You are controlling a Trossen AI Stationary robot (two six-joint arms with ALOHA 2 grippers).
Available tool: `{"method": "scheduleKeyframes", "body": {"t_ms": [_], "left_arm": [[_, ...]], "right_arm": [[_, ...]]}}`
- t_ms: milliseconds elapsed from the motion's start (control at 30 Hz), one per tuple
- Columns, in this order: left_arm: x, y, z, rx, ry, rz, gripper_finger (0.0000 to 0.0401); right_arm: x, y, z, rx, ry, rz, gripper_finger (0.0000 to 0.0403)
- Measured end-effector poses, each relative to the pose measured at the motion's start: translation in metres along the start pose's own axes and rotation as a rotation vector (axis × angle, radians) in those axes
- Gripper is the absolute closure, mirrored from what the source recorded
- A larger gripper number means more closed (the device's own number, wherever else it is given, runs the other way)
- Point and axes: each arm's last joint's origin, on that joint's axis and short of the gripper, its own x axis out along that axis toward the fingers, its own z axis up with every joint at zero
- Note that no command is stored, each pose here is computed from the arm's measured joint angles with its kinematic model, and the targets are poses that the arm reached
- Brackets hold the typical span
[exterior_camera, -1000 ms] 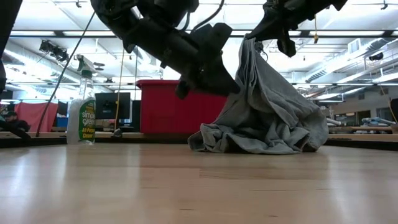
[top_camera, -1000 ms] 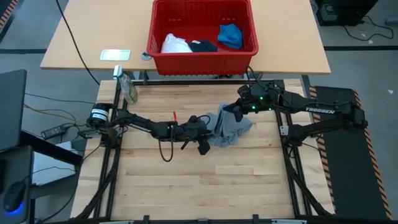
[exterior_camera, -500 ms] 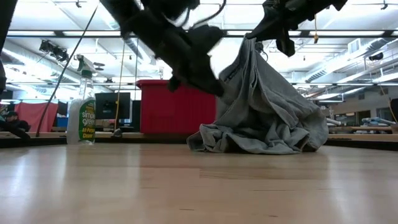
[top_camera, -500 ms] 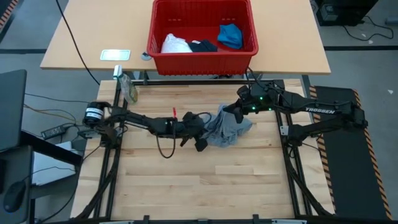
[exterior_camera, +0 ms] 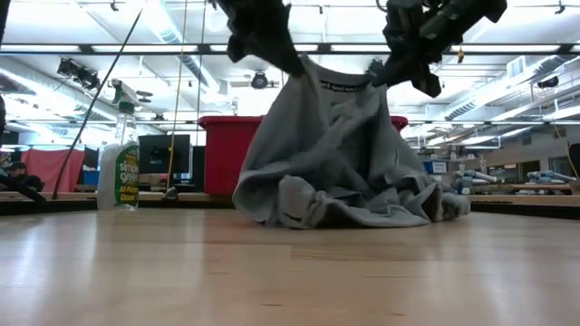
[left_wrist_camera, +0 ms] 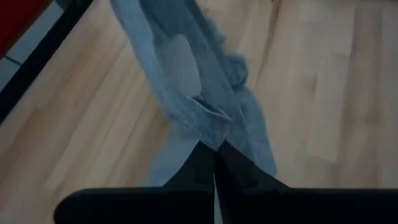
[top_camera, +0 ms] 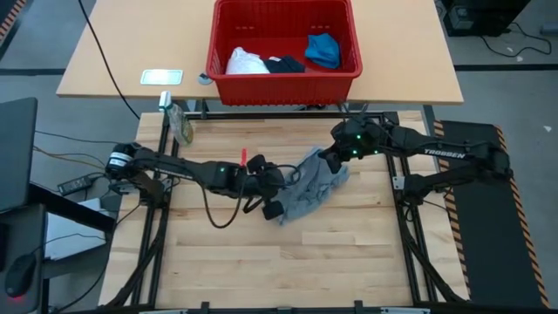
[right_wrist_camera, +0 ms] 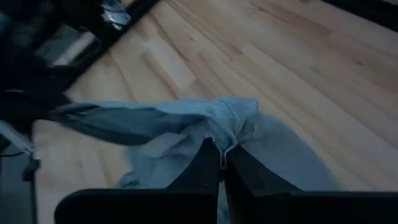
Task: Fold laundry
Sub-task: Fold the gray shirt
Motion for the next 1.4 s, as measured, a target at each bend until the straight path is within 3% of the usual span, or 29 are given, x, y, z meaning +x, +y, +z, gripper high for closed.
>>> {"method": "scheduleKeyframes", "body": {"t_ms": [267,500,833,1067,1233,1400], "left_arm": [[0.015,-0.003,-0.004,-0.255,0.023,0.012,0.0401],[0.01,-0.02,-0.016,-0.342,0.086,-0.014,0.0401],[-0.028,-0.018,-0.044,-0.444,0.289,0.121,0.0401],[-0.052,-0.01,-0.057,-0.343,0.346,0.24,0.0401],[-0.051,-0.002,-0.053,-0.224,0.354,0.229,0.0401],[-0.05,0.002,-0.05,-0.171,0.374,0.202,0.0401]], "right_arm": [[0.017,-0.007,-0.005,0.037,0.051,-0.117,0.0388],[0.035,-0.011,-0.01,0.049,0.125,-0.155,0.0339],[0.065,-0.009,-0.023,-0.001,0.262,-0.132,0.0288],[0.092,0.003,-0.066,0.062,0.41,-0.192,0.0288],[0.098,0.027,-0.095,0.097,0.488,-0.18,0.0288],[0.088,0.05,-0.102,0.163,0.461,-0.108,0.0288]]}}
